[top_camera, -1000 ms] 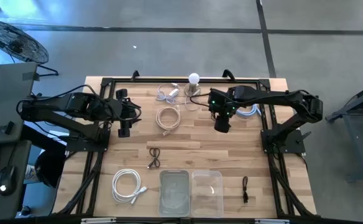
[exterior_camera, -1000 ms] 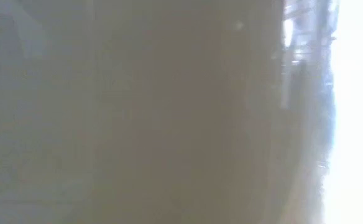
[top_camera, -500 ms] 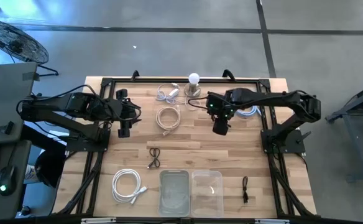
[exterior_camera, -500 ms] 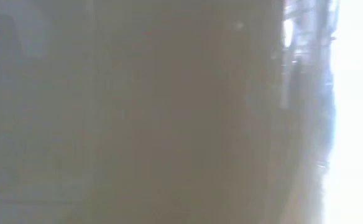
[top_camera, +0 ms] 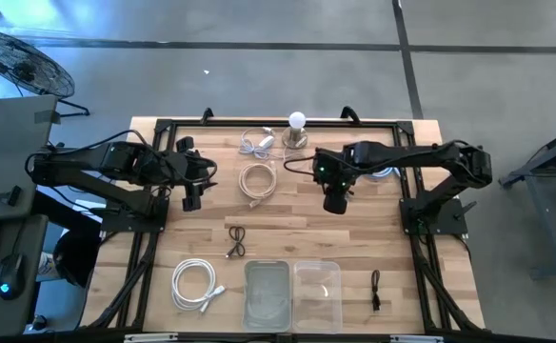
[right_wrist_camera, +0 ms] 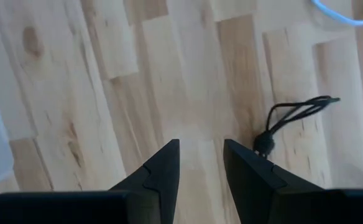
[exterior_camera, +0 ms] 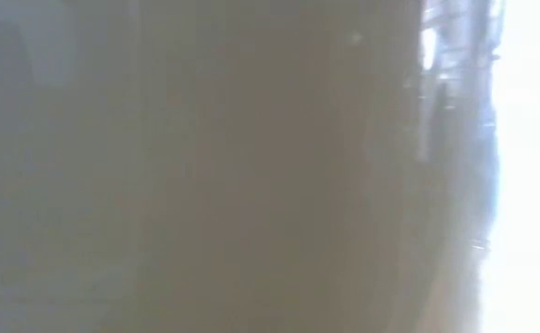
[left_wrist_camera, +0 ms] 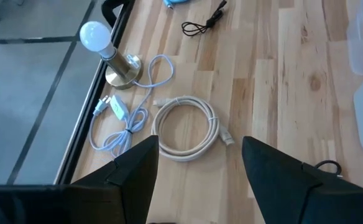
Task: Pick & Place USB Port
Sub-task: Put the black USB cable into the gray bin
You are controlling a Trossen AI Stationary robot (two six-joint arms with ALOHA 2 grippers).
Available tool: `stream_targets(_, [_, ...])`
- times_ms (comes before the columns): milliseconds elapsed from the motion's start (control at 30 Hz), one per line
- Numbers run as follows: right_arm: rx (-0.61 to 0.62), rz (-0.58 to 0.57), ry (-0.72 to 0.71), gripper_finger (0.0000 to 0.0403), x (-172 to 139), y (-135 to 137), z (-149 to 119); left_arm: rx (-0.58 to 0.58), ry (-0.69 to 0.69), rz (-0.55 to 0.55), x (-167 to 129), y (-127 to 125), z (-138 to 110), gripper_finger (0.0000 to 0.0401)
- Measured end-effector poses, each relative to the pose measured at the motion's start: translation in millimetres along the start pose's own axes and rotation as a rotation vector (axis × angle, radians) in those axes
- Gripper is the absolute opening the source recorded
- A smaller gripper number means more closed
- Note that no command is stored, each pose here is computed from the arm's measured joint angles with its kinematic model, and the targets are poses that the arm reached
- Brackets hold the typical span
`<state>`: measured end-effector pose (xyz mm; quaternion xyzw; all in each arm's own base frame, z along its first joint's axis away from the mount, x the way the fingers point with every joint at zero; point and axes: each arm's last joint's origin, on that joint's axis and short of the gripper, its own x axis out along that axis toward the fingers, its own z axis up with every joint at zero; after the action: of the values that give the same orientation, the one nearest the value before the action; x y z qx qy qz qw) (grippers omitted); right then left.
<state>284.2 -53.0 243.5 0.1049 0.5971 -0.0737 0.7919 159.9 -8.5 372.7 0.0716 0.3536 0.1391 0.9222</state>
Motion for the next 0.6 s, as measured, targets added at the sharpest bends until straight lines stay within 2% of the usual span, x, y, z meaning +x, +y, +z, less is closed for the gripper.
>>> stream_targets(267, [0.054, -0.023, 0.056, 0.0117, 10, -14, 1, -0.024, -0.003, 0.001, 0, 0, 0, 0.0227])
stream_targets(400, [0.096, -0.089, 0.116, 0.0117, 26, -26, 2, -0.039, -0.014, 0.006, 0, 0, 1, 0.0227])
stream_targets(600, [0.095, -0.165, 0.204, 0.0117, 48, -34, 3, -0.040, -0.014, 0.007, 0, 0, 1, 0.0227])
